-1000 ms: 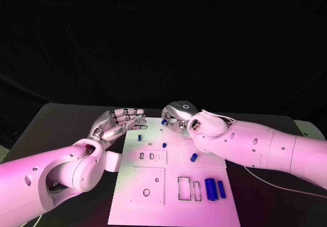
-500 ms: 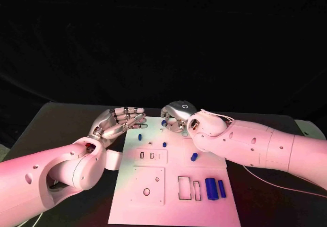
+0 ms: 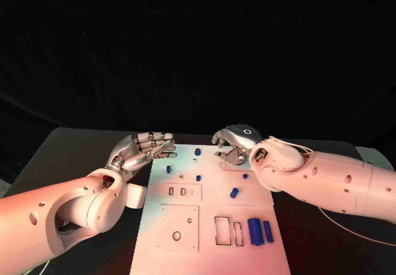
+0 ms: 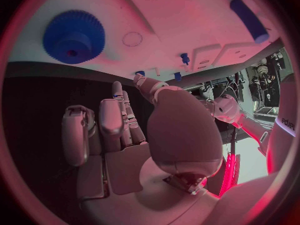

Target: Assemble the parts on the task board

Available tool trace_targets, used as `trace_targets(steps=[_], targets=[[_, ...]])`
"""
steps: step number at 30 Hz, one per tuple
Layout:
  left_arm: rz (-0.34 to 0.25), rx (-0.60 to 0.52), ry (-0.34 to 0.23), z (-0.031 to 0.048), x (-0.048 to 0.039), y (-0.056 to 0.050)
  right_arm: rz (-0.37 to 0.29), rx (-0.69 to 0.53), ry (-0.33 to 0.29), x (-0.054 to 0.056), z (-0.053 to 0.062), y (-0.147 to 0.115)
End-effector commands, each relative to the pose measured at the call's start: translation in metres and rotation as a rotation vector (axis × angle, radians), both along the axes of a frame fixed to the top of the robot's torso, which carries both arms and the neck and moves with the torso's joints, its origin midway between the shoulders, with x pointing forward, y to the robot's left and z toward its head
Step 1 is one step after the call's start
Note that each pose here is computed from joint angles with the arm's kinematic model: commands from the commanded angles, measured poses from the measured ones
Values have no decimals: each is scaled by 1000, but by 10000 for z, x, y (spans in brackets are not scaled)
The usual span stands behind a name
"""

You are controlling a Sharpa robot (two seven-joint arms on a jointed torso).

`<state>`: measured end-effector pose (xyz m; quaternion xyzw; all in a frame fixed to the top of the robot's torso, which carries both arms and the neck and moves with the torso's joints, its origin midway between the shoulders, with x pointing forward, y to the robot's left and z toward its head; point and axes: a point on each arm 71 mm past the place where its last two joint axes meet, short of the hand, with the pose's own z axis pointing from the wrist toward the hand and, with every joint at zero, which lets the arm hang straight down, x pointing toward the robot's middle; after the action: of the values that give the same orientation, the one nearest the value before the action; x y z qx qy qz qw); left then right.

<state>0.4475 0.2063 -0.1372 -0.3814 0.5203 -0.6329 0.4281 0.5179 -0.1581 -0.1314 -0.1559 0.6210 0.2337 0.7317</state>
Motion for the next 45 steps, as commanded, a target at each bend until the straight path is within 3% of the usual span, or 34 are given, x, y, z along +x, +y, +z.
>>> trace_targets(steps=[1, 7, 13, 31, 45], targets=[[-20, -13, -1, 12, -2, -5, -44, 107, 70, -73, 38, -212], [-20, -13, 1, 8, 2, 6, -126, 210, 268, -128, -21, -627], [-20, -13, 2, 6, 6, 12, -177, 243, 350, -106, -75, -850], [-21, -13, 5, 1, 10, 18, -205, 241, 374, 94, -155, -724], [-25, -12, 9, -2, 11, 17, -198, 228, 375, 147, -186, -615]])
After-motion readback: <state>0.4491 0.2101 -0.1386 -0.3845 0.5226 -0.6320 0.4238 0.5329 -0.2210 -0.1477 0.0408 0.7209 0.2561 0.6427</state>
